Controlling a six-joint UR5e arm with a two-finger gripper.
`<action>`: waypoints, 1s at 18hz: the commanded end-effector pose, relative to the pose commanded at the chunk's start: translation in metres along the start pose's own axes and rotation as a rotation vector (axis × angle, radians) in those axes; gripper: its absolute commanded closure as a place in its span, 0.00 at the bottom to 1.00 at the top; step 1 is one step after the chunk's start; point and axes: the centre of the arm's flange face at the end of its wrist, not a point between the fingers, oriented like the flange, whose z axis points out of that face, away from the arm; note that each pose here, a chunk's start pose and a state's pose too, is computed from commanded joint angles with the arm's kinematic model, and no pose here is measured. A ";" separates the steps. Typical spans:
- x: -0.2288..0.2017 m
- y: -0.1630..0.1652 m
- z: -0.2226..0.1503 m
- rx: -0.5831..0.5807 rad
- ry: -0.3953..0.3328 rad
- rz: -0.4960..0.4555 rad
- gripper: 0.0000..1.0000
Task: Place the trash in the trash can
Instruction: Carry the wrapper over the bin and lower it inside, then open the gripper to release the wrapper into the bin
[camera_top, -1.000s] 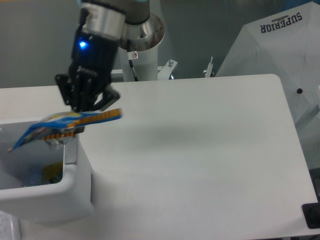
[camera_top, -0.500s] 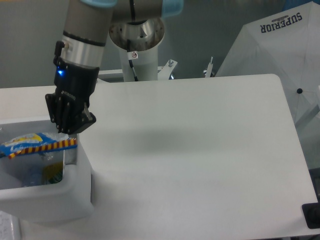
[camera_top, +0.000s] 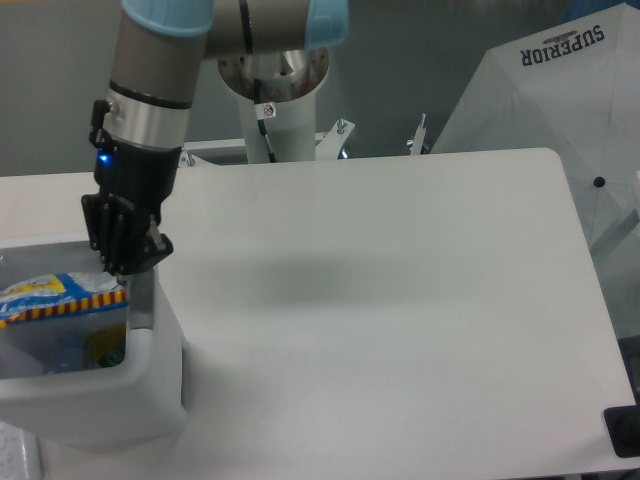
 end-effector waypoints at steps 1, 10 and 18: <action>0.001 0.001 0.003 -0.003 0.005 -0.003 1.00; 0.016 0.012 0.012 -0.028 0.035 -0.008 1.00; 0.018 0.008 0.005 -0.017 0.027 -0.001 0.74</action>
